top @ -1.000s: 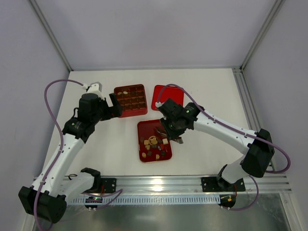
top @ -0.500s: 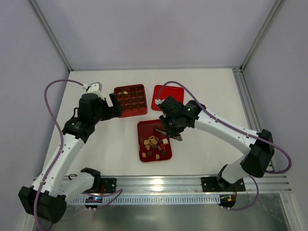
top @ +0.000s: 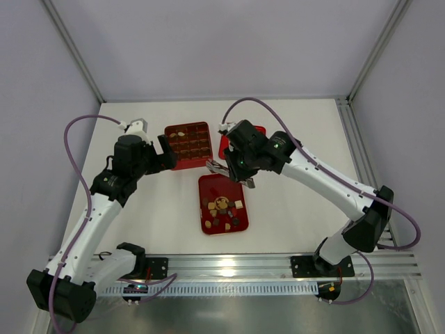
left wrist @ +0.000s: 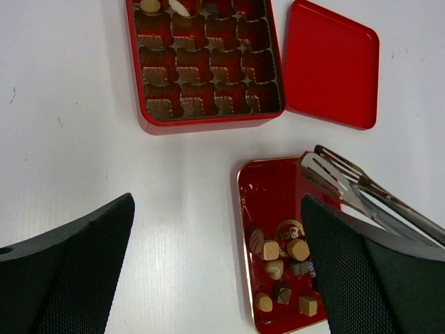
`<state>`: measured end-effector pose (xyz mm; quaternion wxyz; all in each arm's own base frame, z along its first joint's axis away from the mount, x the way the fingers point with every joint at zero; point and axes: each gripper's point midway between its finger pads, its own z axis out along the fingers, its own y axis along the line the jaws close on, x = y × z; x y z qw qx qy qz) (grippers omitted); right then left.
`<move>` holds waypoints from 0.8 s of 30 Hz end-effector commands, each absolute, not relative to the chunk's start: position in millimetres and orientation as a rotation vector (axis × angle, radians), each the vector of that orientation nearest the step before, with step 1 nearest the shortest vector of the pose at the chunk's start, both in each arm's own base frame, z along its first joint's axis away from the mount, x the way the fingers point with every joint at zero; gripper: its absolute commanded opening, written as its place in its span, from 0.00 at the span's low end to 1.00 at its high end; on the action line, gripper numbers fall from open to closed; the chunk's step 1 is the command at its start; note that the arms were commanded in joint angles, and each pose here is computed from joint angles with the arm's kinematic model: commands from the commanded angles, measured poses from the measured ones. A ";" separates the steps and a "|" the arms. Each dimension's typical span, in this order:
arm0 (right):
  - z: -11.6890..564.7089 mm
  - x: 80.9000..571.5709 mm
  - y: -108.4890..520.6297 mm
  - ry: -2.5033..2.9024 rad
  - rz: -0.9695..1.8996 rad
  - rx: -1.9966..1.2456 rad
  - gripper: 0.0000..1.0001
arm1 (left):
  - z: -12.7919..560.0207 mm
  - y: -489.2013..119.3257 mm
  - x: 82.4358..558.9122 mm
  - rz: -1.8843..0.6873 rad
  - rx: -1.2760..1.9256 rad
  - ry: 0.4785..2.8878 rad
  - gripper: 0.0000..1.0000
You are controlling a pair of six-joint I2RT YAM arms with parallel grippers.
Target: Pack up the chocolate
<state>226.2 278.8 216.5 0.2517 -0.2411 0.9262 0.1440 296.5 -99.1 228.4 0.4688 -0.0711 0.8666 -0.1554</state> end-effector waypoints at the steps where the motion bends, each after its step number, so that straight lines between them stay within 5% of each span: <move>1: 236.0 257.4 297.6 2.427 0.421 -0.633 0.31 | 239.9 -100.7 299.8 -0.410 -0.181 2.078 1.00; 24: 232.0 417.3 344.1 2.263 0.518 -0.377 0.31 | 237.9 -103.0 300.7 -0.421 -0.178 2.086 1.00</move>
